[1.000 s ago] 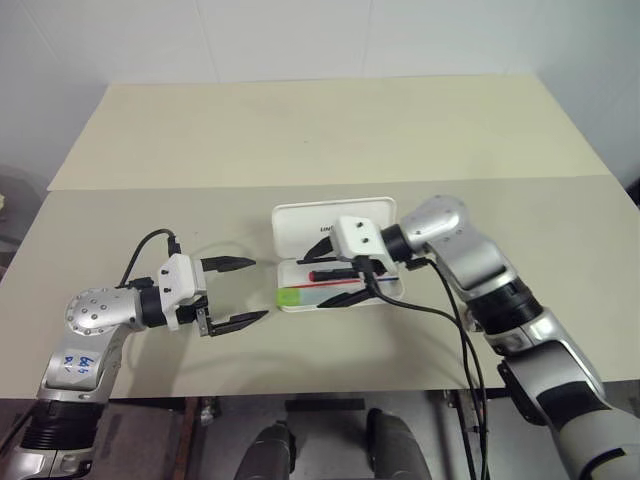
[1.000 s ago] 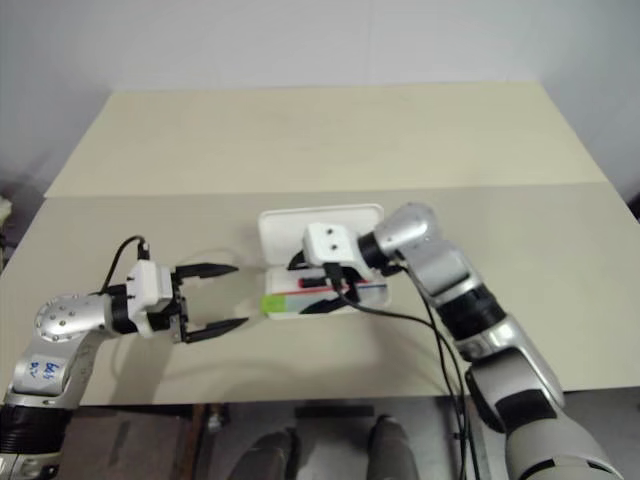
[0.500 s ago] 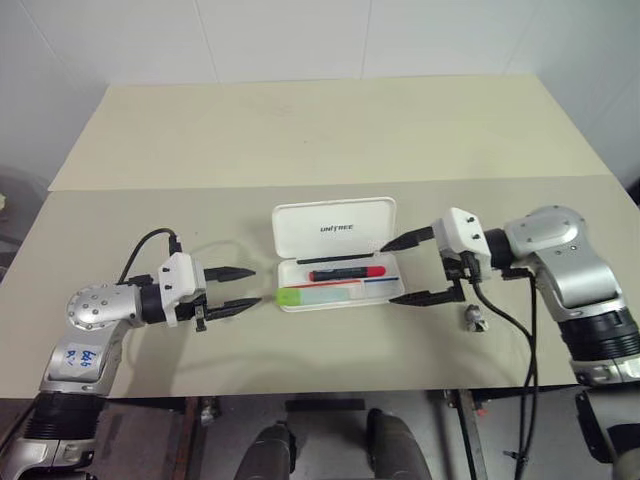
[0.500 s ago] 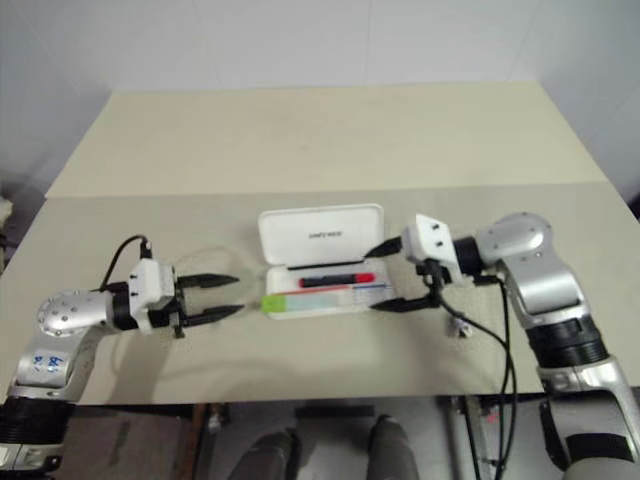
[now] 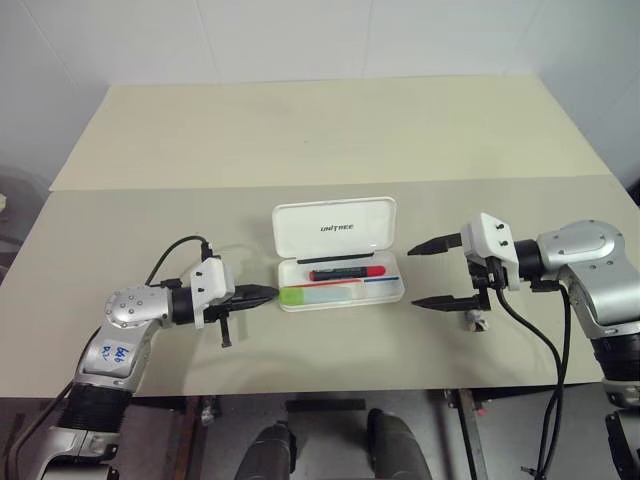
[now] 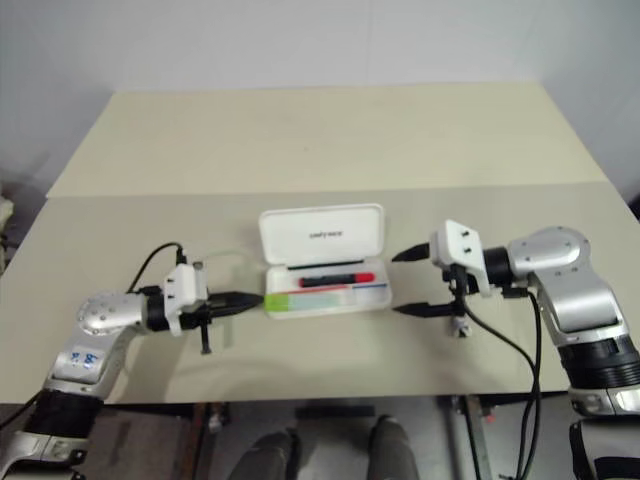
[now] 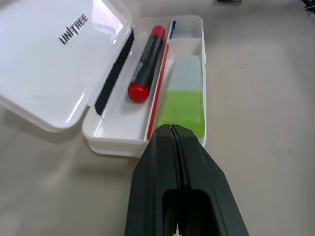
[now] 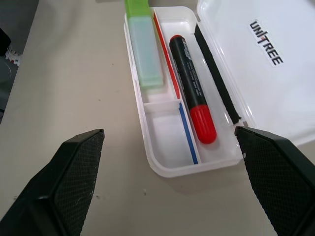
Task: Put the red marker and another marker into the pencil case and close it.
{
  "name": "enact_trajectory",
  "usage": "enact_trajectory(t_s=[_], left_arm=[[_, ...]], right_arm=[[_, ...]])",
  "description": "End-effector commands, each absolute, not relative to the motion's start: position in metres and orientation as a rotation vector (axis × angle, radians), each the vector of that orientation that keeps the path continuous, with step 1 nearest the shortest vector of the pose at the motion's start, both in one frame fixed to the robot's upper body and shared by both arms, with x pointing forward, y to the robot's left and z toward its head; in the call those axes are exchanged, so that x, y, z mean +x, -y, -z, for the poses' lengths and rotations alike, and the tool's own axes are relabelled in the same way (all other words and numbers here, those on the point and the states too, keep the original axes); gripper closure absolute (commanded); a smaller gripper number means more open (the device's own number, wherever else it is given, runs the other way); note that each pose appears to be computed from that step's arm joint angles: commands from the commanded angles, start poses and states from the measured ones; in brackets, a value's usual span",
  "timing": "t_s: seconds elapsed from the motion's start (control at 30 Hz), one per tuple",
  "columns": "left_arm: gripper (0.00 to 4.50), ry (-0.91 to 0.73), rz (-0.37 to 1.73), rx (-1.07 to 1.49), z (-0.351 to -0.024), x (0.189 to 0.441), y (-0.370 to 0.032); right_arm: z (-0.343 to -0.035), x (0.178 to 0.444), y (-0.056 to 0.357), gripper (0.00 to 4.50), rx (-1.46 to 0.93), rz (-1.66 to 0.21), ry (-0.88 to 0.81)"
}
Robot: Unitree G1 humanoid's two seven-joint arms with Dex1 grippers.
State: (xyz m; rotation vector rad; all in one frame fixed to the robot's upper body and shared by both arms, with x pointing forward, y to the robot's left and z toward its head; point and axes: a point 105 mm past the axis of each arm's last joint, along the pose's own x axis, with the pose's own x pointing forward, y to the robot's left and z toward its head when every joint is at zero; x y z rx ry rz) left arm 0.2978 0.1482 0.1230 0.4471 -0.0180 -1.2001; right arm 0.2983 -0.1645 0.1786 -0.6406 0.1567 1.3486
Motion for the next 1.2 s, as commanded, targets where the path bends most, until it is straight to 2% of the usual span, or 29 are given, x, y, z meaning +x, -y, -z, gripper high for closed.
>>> enact_trajectory(t_s=[0.03, 0.3, 0.43, 0.57, 0.87, 0.93, 1.2], left_arm=[[4.48, 0.038, 1.201, 0.463, -0.126, 0.303, -0.144], [4.48, 0.066, 1.214, 0.458, -0.126, 0.312, -0.134], [4.48, 0.181, 1.270, 0.373, -0.148, 0.297, -0.135], [3.59, 0.163, 1.284, 0.355, -0.156, 0.289, -0.144], [0.48, 0.195, 1.390, 0.332, -0.174, 0.274, -0.128], [0.04, 0.207, 1.405, 0.332, -0.174, 0.275, -0.122], [0.04, 0.218, 1.451, 0.367, -0.170, 0.283, -0.106]], right_arm=[[-0.193, 0.294, 0.168, 0.00, -0.668, -1.311, -0.108], [-0.193, 0.289, 0.165, 0.00, -0.656, -1.297, -0.102], [-0.192, 0.286, 0.172, 0.00, -0.625, -1.255, -0.103], [-0.189, 0.279, 0.185, 0.00, -0.583, -1.207, -0.124], [-0.178, 0.257, 0.219, 0.00, -0.504, -0.981, -0.167], [-0.174, 0.252, 0.224, 0.00, -0.493, -0.925, -0.181], [-0.149, 0.241, 0.242, 0.00, -0.439, -0.601, -0.262]])
